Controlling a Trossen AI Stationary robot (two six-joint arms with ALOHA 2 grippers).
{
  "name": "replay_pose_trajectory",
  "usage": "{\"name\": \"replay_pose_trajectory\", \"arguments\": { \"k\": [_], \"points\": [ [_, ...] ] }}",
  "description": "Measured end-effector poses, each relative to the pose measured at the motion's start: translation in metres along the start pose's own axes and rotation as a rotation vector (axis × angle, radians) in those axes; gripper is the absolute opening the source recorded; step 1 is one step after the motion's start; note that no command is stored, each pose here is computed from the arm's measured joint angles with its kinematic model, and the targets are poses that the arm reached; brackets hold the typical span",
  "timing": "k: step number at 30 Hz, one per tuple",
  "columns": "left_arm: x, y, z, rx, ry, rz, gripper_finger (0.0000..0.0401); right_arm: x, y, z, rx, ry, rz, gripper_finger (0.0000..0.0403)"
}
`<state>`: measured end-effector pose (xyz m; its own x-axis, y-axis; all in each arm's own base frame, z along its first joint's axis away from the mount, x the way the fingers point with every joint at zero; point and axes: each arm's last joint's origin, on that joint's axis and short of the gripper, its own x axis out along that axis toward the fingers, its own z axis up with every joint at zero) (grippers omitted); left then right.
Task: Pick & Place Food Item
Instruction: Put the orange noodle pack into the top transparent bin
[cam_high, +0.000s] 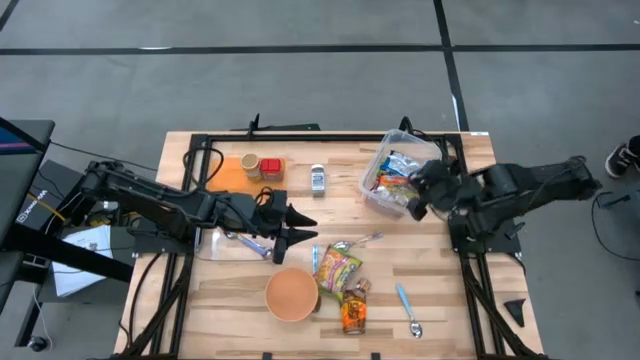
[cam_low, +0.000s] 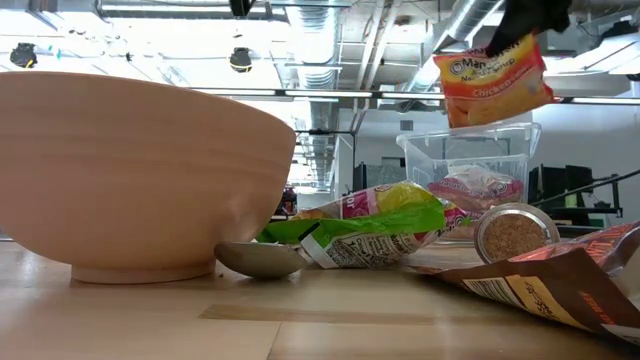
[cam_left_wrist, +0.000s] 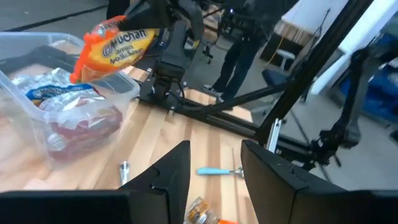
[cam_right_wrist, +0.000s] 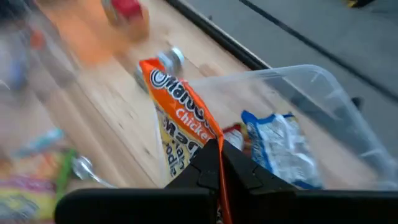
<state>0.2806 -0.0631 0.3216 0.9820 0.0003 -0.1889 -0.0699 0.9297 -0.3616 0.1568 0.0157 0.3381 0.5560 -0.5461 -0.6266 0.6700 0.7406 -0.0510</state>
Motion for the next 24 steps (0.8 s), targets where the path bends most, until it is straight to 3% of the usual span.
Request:
{"name": "replay_pose_trajectory", "arguments": {
  "k": [6, 14, 24],
  "points": [
    [0.001, 0.004, -0.008, -0.060, -0.037, 0.011, 0.0126, 0.014, -0.029, -0.013, 0.219, -0.079, 0.078, 0.0000],
    [0.001, 0.005, -0.007, -0.067, -0.061, 0.028, 0.0116, 0.043, -0.034, -0.010, 0.354, -0.147, 0.138, 0.0000],
    [0.000, 0.001, -0.009, -0.065, -0.058, 0.019, 0.0115, 0.083, -0.019, -0.016, 0.381, 0.064, 0.105, 0.0000]
  ]
}}
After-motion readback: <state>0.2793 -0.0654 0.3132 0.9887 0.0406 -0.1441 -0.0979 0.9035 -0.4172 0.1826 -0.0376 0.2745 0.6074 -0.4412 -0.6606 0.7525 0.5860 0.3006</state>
